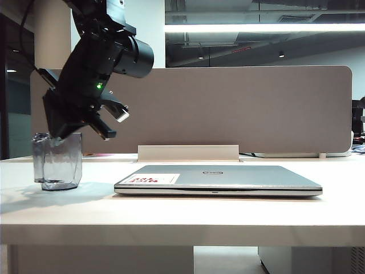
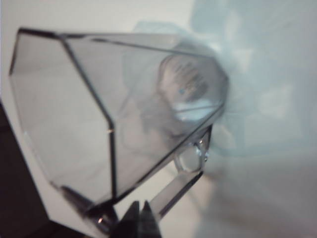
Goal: Pick up the water cup and place it on the left side of the laptop.
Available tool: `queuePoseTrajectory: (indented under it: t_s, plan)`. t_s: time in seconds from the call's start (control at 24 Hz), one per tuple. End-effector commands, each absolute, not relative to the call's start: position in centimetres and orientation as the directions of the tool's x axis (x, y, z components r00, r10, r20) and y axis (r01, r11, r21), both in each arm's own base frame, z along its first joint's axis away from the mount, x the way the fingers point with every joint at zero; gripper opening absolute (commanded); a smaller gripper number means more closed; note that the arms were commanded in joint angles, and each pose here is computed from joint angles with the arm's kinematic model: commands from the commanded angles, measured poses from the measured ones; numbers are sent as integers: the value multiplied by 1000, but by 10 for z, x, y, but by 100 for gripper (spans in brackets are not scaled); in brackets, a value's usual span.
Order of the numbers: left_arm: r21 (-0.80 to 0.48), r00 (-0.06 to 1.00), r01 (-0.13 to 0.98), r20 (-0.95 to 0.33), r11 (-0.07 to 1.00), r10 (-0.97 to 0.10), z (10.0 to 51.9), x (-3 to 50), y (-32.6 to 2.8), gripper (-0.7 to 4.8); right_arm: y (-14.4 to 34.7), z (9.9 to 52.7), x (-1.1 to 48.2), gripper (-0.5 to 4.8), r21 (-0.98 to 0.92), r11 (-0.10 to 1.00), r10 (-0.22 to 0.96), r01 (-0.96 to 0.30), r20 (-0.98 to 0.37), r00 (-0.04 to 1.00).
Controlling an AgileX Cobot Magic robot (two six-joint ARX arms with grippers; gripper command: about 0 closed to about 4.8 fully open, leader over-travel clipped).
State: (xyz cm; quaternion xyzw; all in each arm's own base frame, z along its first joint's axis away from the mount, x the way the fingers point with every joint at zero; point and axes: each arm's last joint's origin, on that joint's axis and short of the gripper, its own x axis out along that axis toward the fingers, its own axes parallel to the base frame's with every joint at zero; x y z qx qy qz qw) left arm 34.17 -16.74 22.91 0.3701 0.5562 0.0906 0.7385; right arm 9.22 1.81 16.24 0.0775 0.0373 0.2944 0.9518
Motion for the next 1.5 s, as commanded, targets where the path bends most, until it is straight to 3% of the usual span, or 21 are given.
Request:
queuePoseTrajectory:
  t_s: [0.04, 0.54, 0.71, 0.92, 1.04, 1.25, 1.5]
  plan:
    - [687, 365, 271, -722, 675, 588, 234, 339, -165, -6, 18, 163, 92, -5, 170, 813, 568, -557, -18, 823]
    - [708, 303, 245, -705, 663, 641, 234, 345, -140, -6, 18, 163, 92, -5, 169, 813, 567, -557, -18, 823]
    - [704, 280, 275, -711, 655, 645, 235, 343, -139, -6, 18, 163, 92, -6, 169, 814, 567, -556, -18, 824]
    - [621, 181, 343, -779, 704, 600, 241, 329, -138, -6, 18, 162, 92, -5, 169, 814, 567, -556, -18, 824]
    - [619, 228, 314, -785, 720, 576, 256, 325, -136, -6, 18, 162, 92, -5, 169, 814, 567, -556, -18, 824]
    - [592, 434, 183, -765, 785, 476, 310, 309, -128, -6, 18, 162, 92, -5, 169, 814, 566, -556, -18, 824]
    - [357, 681, 41, -693, 933, 235, 375, 281, -118, -6, 18, 162, 92, -5, 169, 816, 563, -553, -18, 826]
